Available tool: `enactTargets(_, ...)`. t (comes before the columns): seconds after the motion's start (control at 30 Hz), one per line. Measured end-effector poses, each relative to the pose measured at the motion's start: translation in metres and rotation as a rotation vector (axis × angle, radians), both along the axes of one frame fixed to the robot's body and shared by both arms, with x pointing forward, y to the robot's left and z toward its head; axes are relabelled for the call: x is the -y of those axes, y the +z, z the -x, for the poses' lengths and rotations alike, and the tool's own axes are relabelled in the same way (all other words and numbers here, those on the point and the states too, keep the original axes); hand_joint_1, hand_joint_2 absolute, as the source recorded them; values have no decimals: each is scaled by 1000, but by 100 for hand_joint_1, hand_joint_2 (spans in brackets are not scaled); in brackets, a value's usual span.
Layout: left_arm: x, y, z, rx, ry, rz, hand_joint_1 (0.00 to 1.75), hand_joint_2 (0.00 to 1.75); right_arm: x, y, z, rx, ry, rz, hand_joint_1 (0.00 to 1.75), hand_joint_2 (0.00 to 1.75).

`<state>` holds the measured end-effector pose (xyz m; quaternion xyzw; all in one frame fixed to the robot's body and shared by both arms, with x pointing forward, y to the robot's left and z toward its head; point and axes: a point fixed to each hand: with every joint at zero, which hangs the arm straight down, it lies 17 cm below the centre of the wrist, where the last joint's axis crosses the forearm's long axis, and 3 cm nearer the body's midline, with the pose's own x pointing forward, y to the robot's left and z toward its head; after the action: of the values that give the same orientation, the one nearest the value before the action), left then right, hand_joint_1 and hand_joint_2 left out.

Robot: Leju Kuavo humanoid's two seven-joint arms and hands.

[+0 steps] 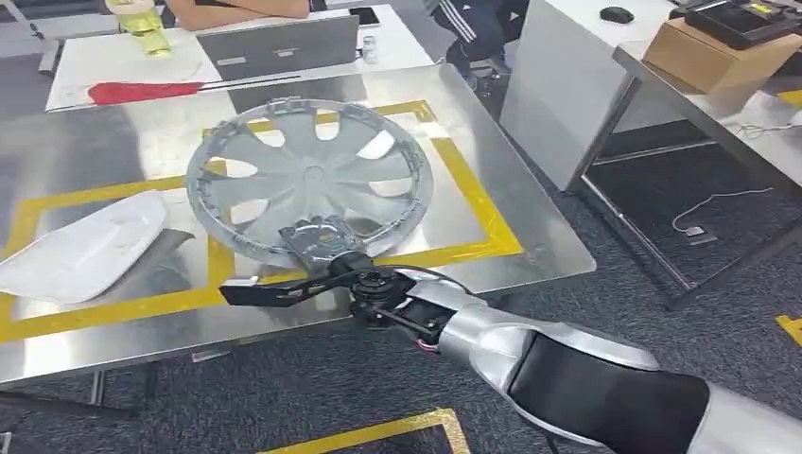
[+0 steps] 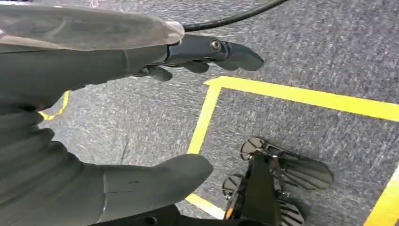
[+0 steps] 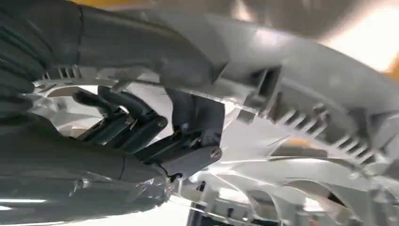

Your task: Take the parts from the cabinet and place them on the table.

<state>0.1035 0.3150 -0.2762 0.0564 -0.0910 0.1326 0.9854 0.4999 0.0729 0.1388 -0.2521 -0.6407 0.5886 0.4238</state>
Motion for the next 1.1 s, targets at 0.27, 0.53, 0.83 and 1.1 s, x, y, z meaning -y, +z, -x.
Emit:
enactTargets(0.27, -1, 0, -1, 14, -44, -6, 0, 0, 19, -34, -2, -48, -16, 102, 0, 0)
enactTargets(0.53, -4, 0, -1, 12, -31, -7, 0, 0, 17, -19, -8, -36, 10, -11, 0, 0)
enactTargets(0.83, -5, 0, 0, 10, -12, -5, 0, 0, -16, 47, 10, -199, 244, -603, 0, 175)
enactTargets(1.1, -7, -1, 6, -7, 13, -15, 0, 0, -12, 123, 38, -370, 371, -1189, 0, 0)
